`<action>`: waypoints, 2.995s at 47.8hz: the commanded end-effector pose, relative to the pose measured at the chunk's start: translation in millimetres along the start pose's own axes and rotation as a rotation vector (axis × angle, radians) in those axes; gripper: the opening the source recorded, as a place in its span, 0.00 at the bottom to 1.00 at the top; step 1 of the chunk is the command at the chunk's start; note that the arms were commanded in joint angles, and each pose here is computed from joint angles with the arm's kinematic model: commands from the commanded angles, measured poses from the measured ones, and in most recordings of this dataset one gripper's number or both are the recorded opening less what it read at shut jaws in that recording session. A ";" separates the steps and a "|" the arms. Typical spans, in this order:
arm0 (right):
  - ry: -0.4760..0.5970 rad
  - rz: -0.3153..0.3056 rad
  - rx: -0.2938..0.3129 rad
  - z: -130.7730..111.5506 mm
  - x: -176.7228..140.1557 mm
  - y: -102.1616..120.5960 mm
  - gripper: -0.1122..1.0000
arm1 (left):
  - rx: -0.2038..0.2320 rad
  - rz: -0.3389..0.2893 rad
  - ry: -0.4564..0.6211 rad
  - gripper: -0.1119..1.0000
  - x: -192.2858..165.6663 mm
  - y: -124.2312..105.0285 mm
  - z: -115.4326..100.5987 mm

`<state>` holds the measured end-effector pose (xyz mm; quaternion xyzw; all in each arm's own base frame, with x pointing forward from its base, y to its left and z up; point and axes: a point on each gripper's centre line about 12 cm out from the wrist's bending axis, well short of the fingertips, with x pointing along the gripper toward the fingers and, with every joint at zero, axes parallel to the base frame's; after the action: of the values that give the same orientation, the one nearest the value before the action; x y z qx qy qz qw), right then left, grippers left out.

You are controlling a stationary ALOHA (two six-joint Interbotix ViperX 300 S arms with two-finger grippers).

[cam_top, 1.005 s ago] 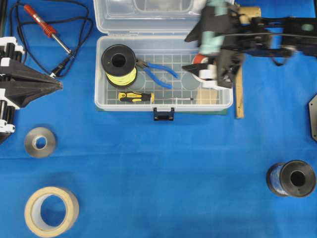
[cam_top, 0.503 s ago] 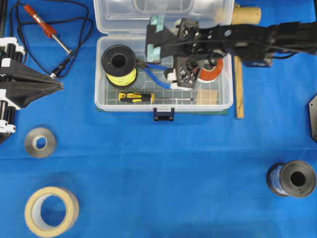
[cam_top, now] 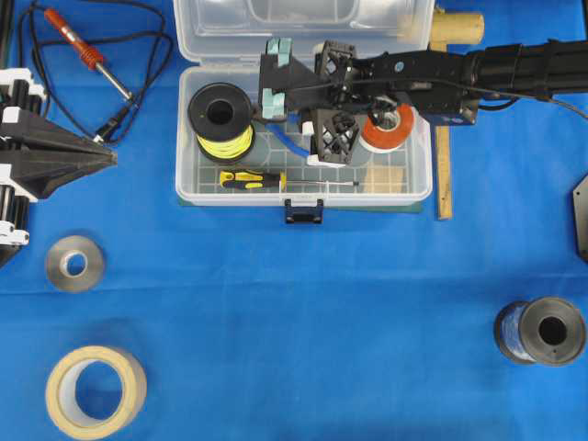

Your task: Pick the nipper from the toolbox among several items.

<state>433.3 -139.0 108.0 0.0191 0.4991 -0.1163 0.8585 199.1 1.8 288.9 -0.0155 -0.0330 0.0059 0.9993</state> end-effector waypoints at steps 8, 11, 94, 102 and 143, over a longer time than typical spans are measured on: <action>-0.084 -0.005 0.012 20.7 -31.7 -2.8 0.21 | -0.003 0.002 -0.009 0.10 2.1 0.3 3.5; -0.118 -0.008 0.015 26.7 -49.2 -3.4 0.21 | -0.003 0.002 -0.011 0.10 2.2 0.2 4.1; -0.129 0.306 0.028 -59.1 -52.0 190.8 0.22 | -0.013 0.008 -0.011 0.10 0.2 1.5 3.8; -0.121 0.292 0.031 -51.3 -75.3 180.6 0.60 | -0.013 0.008 -0.005 0.10 -0.3 1.4 3.4; -0.628 0.238 0.025 -152.4 -266.3 70.2 0.73 | -0.015 0.007 -0.014 0.10 -2.1 1.4 5.5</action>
<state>200.8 1.9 254.6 0.0493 0.2295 -0.0213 0.9718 195.3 2.9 289.8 -0.0224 -0.0331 0.0084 0.9992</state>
